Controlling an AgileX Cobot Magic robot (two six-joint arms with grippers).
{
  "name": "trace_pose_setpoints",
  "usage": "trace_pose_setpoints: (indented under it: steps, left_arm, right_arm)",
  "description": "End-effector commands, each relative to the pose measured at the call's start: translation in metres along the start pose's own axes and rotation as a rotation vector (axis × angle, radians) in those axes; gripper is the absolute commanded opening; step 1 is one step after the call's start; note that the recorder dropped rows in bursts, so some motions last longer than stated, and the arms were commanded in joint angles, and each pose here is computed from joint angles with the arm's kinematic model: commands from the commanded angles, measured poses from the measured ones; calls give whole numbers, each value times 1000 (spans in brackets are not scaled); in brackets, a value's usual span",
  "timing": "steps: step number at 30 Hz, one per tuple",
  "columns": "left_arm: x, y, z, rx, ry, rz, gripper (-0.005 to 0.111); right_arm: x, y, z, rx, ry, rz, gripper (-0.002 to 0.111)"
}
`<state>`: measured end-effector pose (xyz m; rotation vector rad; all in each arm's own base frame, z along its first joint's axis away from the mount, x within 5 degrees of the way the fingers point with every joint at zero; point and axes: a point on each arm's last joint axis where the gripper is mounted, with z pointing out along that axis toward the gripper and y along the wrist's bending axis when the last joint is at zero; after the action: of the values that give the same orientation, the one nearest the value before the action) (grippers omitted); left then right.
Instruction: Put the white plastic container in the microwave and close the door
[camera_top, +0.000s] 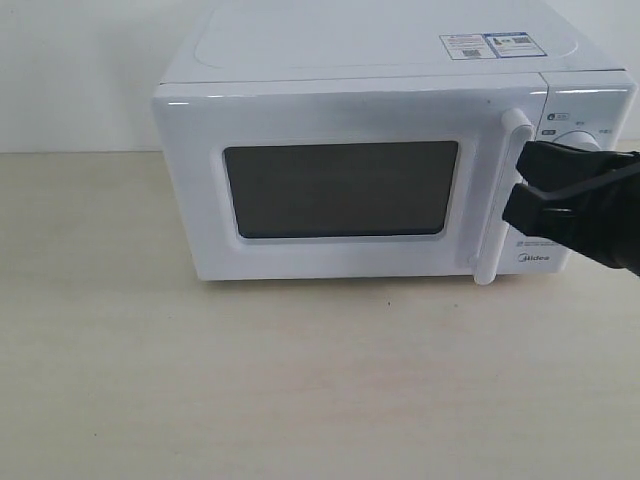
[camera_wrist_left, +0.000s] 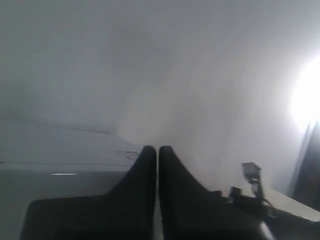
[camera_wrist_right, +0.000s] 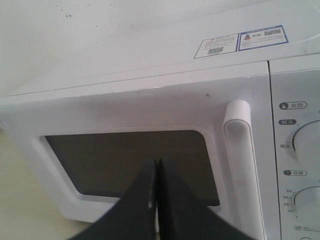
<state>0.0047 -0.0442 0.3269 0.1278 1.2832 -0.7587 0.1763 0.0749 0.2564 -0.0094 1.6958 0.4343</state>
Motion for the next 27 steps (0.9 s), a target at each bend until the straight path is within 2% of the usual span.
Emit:
trace_pose_setpoints:
  steps: [1, 6, 11, 18, 21, 27]
  left_arm:
    - [13, 20, 1, -174, 28, 70, 4]
    - [28, 35, -1, -281, 115, 123, 4]
    - [37, 44, -3, -358, 155, 59, 4]
    - [49, 69, -11, -573, 168, 54, 4]
    - [59, 83, -15, -646, 171, 114, 4]
    - [86, 100, -17, -645, 124, 186, 4]
  right_arm:
    - [1, -2, -1, 8, -1, -2, 0]
    - [1, -2, -1, 8, -1, -2, 0]
    - [1, -2, -1, 8, -1, -2, 0]
    - [1, -2, -1, 8, -1, -2, 0]
    - [1, -2, -1, 8, -1, -2, 0]
    - [1, -2, -1, 8, -1, -2, 0]
